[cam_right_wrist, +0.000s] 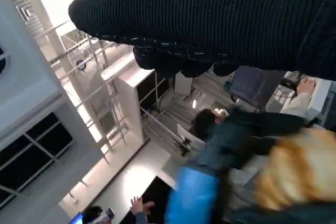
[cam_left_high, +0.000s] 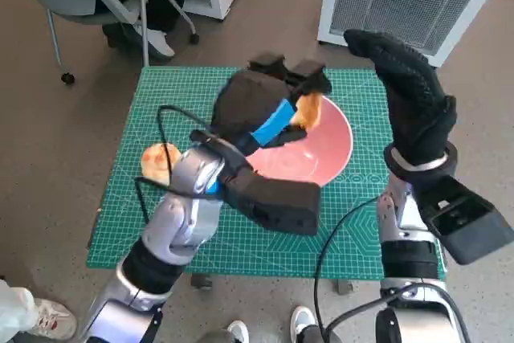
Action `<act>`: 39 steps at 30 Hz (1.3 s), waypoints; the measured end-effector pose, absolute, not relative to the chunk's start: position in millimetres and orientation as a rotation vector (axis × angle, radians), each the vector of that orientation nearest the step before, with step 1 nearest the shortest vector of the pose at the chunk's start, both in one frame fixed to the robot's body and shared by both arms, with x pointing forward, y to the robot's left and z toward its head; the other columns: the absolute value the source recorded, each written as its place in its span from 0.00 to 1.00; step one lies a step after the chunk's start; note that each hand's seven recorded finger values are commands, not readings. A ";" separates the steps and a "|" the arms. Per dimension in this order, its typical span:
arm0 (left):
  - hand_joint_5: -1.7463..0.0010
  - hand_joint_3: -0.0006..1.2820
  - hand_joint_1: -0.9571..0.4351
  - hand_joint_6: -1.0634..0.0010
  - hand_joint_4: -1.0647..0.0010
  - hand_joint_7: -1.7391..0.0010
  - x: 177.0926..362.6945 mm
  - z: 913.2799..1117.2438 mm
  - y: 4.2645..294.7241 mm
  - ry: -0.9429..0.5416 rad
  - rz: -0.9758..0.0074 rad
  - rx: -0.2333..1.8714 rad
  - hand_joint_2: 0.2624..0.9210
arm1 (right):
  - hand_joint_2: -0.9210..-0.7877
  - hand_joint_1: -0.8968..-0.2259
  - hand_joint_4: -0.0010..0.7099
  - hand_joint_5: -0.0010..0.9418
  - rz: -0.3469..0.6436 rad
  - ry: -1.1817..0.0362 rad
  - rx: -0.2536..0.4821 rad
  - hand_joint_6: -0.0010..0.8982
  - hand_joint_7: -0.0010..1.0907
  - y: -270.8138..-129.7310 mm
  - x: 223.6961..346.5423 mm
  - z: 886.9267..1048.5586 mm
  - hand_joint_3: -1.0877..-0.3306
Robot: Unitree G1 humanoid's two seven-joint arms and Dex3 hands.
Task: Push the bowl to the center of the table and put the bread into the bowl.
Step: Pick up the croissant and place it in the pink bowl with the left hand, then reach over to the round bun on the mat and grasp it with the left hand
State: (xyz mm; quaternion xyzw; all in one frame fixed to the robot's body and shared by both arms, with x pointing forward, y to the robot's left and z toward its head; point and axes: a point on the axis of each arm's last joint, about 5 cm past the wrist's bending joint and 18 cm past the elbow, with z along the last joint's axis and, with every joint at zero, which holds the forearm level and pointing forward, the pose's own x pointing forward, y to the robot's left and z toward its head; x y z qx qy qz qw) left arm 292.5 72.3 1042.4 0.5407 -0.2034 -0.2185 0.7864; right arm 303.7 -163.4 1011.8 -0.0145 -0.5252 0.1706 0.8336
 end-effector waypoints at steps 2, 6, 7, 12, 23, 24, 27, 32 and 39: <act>0.96 0.03 0.44 0.64 0.78 0.91 297.9 1042.3 74.8 -0.365 -0.566 1.162 1.00 | 0.00 0.45 0.35 0.03 0.357 -1.117 -0.029 0.00 0.62 -163.5 302.8 1012.5 0.35; 0.99 0.03 0.40 0.69 0.87 0.96 305.3 1045.3 81.7 -0.242 -0.714 1.143 1.00 | 0.00 0.45 0.35 0.03 0.346 -1.117 -0.028 0.00 0.62 -164.2 300.3 1012.4 0.35; 0.99 0.03 0.40 0.70 0.89 0.97 305.8 1046.2 82.9 -0.230 -0.728 1.139 1.00 | 0.00 0.45 0.35 0.03 0.344 -1.115 -0.030 0.00 0.62 -164.4 299.9 1012.1 0.35; 1.00 0.03 0.39 0.74 0.94 0.99 304.3 1049.9 87.7 -0.247 -0.717 1.144 1.00 | 0.00 0.45 0.35 0.03 0.339 -1.105 -0.041 0.00 0.62 -164.3 298.0 1010.9 0.35; 1.00 0.04 0.39 0.73 0.95 0.99 286.8 1060.3 115.8 -0.402 -0.613 1.104 1.00 | 0.00 0.45 0.35 0.04 0.324 -1.100 -0.034 0.00 0.62 -163.1 295.8 1009.4 0.36; 1.00 0.04 0.39 0.73 0.95 0.99 284.8 1061.5 120.5 -0.412 -0.602 1.100 1.00 | 0.00 0.45 0.35 0.04 0.323 -1.100 -0.033 0.00 0.62 -163.0 295.8 1009.3 0.36; 1.00 0.05 0.38 0.73 0.95 0.99 278.6 1063.8 136.8 -0.436 -0.563 1.097 1.00 | 0.00 0.45 0.35 0.04 0.324 -1.100 -0.033 0.00 0.62 -162.7 295.8 1009.1 0.36; 1.00 0.07 0.38 0.74 0.95 0.99 269.3 1064.2 168.0 -0.439 -0.493 1.082 1.00 | 0.00 0.45 0.34 0.04 0.327 -1.099 -0.033 0.00 0.62 -162.2 295.7 1008.9 0.36; 0.99 0.07 0.39 0.73 0.93 0.99 256.3 1061.7 208.8 -0.358 -0.375 1.114 1.00 | 0.00 0.44 0.34 0.05 0.327 -1.100 -0.035 0.00 0.62 -162.4 295.7 1008.9 0.36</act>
